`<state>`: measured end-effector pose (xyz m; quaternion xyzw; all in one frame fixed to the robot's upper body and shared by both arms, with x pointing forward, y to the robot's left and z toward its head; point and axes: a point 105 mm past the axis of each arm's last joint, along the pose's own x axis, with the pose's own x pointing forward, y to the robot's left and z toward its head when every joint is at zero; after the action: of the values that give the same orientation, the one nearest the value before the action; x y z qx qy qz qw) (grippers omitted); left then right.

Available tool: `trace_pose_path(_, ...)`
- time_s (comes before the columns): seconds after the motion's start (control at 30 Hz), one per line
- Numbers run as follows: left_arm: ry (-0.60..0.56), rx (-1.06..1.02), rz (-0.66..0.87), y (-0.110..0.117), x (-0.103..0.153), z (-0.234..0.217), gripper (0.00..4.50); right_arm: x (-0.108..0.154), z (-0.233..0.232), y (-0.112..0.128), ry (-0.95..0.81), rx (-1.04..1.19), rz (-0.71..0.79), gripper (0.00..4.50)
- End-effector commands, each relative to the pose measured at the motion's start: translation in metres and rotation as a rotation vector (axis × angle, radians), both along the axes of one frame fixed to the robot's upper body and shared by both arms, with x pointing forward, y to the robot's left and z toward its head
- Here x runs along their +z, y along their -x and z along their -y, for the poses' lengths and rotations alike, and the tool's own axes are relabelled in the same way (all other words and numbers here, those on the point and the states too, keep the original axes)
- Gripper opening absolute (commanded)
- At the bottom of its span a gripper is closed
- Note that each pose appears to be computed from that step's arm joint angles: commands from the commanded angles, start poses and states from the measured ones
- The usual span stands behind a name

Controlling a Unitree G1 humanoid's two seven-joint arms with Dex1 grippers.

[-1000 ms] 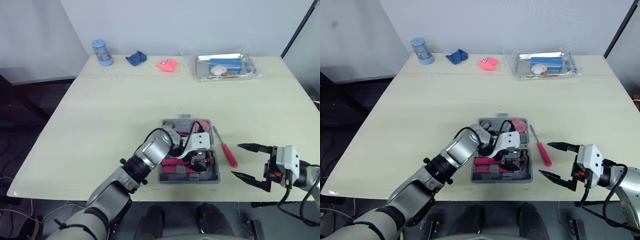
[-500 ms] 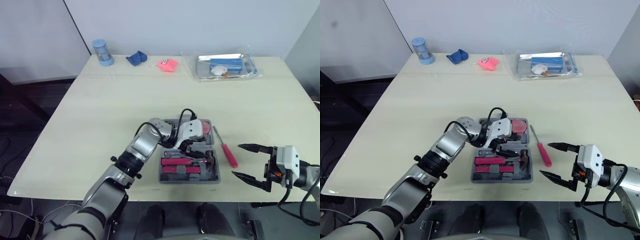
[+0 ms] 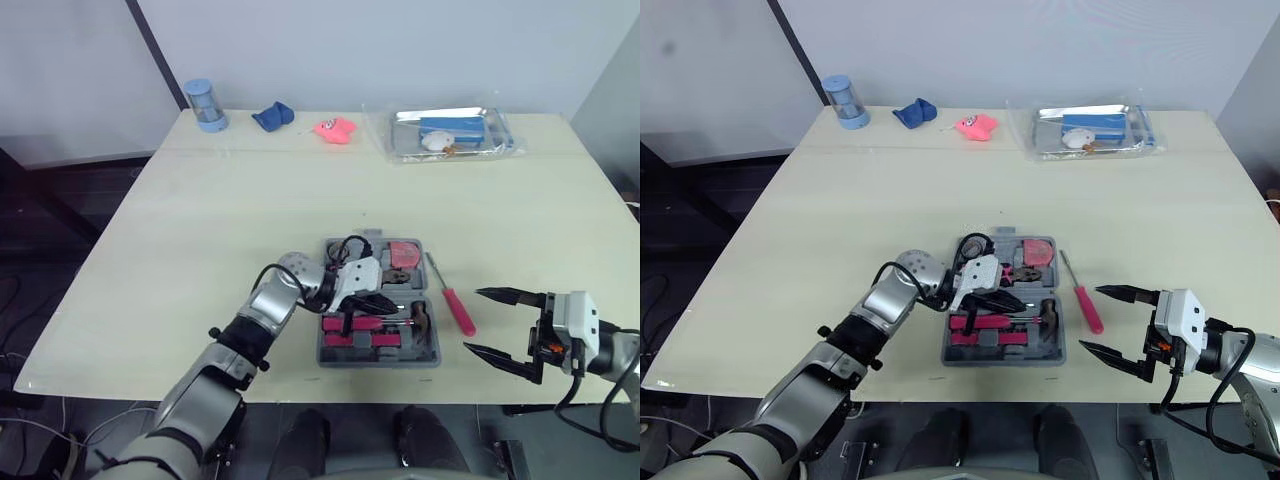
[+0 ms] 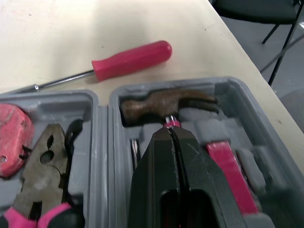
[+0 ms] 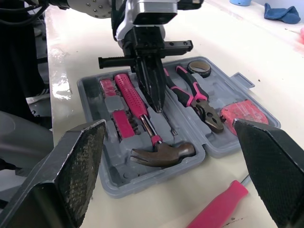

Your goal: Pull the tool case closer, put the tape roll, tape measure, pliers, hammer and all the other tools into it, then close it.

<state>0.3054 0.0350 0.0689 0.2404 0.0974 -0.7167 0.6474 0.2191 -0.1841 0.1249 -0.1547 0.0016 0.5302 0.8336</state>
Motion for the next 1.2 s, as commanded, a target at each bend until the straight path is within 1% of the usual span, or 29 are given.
trace_pose_path(0.03, 0.001, -0.024, 0.021, 0.003, 0.002, -0.006, 0.04, 0.009, 0.001, 0.001, 0.003, 0.003, 0.043, 4.5)
trace_pose_path(0.27, -0.023, 0.02, 0.006, 0.002, -0.006, -0.015, 0.04, 0.01, 0.002, 0.0, 0.005, -0.001, 0.047, 4.5)
trace_pose_path(0.4, -0.051, 0.011, -0.012, 0.008, -0.015, -0.019, 0.04, 0.01, 0.003, 0.0, 0.008, -0.003, 0.047, 4.5)
trace_pose_path(0.57, -0.093, 0.034, -0.034, 0.01, -0.032, -0.023, 0.04, 0.01, 0.004, 0.0, 0.009, -0.004, 0.048, 4.5)
trace_pose_path(0.7, -0.121, 0.057, -0.077, 0.014, -0.045, -0.028, 0.04, 0.01, 0.004, 0.001, 0.01, -0.007, 0.046, 4.5)
trace_pose_path(0.8, -0.123, 0.052, -0.086, 0.017, -0.047, -0.029, 0.04, 0.01, 0.004, 0.001, 0.01, -0.008, 0.045, 4.5)
trace_pose_path(0.9, -0.081, 0.073, -0.077, 0.014, -0.042, -0.027, 0.04, 0.01, 0.004, 0.0, 0.006, -0.012, 0.043, 4.5)
trace_pose_path(0.97, -0.014, 0.103, -0.069, 0.009, -0.031, -0.025, 0.04, 0.009, 0.004, -0.001, -0.009, -0.023, 0.041, 4.5)
trace_pose_path(1.03, 0.07, 0.146, -0.069, 0.003, -0.016, -0.024, 0.04, 0.008, 0.006, -0.002, -0.03, -0.041, 0.037, 4.5)
trace_pose_path(1.1, 0.16, 0.163, -0.068, 0.002, 0.001, -0.026, 0.04, 0.007, 0.008, -0.002, -0.042, -0.06, 0.037, 4.5)
trace_pose_path(1.2, 0.22, 0.213, -0.049, 0.0, 0.018, -0.038, 0.04, 0.006, 0.012, -0.003, -0.062, -0.09, 0.039, 4.5)
